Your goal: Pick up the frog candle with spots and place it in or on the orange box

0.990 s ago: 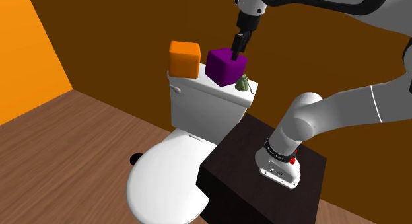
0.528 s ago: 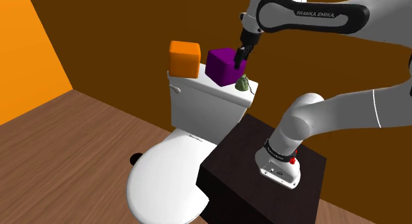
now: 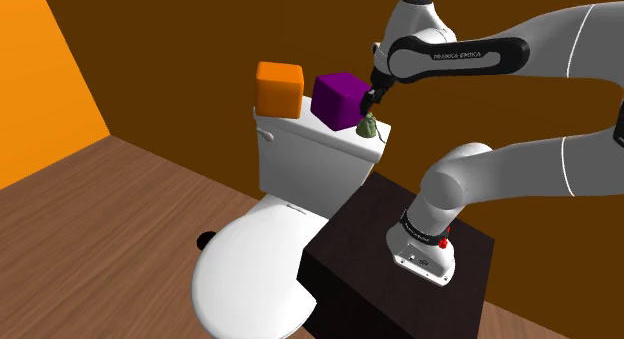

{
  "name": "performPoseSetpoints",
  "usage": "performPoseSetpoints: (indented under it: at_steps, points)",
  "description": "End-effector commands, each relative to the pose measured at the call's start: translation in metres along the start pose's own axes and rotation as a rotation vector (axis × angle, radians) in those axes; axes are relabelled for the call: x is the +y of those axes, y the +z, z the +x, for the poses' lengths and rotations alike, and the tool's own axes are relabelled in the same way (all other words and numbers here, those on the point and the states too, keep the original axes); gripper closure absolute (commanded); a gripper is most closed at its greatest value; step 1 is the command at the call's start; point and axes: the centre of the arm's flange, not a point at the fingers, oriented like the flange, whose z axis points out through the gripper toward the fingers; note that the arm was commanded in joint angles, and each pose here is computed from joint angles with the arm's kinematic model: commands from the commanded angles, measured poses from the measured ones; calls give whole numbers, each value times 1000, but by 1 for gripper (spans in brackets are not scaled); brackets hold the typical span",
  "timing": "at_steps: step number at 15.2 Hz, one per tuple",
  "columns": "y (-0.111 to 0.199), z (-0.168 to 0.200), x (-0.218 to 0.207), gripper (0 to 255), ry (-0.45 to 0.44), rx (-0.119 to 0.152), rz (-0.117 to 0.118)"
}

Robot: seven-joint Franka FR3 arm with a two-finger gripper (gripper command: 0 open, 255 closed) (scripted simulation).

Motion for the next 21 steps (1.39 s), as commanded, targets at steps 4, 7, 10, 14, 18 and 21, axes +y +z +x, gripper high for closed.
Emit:
performPoseSetpoints:
  at_steps: [4,7,10,14,18,21]
  points:
    - [35,-7,17,0,21,15,-19]
    - [51,-7,17,0,21,15,-19]
    - [59,-7,17,0,21,15,-19]
    - [59,-7,17,0,21,15,-19]
    - [59,-7,17,255,21,15,-19]
    - [59,-7,17,255,21,15,-19]
